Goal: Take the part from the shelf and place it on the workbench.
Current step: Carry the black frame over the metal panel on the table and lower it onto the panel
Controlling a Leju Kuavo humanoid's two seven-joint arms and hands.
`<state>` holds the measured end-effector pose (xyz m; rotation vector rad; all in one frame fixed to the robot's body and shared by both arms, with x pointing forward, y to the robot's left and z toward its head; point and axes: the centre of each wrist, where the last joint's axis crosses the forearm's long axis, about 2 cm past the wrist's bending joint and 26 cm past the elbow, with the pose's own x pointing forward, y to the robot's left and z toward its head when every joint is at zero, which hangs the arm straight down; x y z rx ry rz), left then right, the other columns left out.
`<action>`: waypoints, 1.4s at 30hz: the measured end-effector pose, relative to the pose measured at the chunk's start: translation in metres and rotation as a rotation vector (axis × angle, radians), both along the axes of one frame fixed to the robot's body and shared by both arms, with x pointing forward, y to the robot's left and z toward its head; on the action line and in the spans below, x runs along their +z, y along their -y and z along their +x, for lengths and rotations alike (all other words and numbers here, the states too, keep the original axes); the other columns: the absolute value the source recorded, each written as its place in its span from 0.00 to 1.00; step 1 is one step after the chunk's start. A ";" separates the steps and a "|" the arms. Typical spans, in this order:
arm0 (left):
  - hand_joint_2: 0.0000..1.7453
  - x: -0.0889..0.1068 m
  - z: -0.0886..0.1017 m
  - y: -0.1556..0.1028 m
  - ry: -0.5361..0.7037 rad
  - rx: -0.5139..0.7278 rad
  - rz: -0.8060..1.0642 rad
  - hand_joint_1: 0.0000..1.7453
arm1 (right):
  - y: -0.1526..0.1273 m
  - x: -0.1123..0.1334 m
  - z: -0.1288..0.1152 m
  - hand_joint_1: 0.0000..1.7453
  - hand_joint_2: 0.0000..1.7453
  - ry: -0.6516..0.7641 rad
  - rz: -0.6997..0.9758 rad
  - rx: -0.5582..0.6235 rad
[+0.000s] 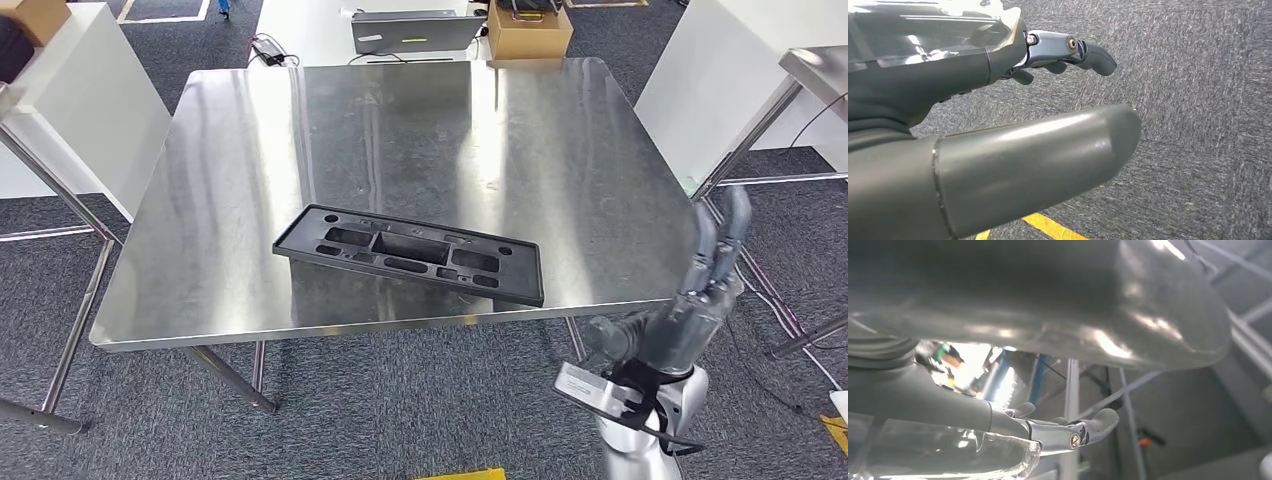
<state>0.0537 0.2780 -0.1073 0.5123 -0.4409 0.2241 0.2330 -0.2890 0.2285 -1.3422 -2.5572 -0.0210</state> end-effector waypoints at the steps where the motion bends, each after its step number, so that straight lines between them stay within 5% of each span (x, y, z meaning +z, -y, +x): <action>1: 0.00 0.000 0.000 0.000 0.000 0.001 0.000 0.00 | -0.001 0.000 -0.005 0.00 0.00 0.005 0.018 0.007; 10: 0.00 0.000 0.001 -0.001 -0.066 0.088 -0.022 0.00 | -0.014 -0.016 -0.038 0.00 0.00 -0.049 0.201 0.060; 42: 0.00 0.002 0.003 0.016 -0.093 0.227 -0.045 0.00 | -0.034 -0.059 -0.050 0.00 0.00 -0.237 0.275 0.129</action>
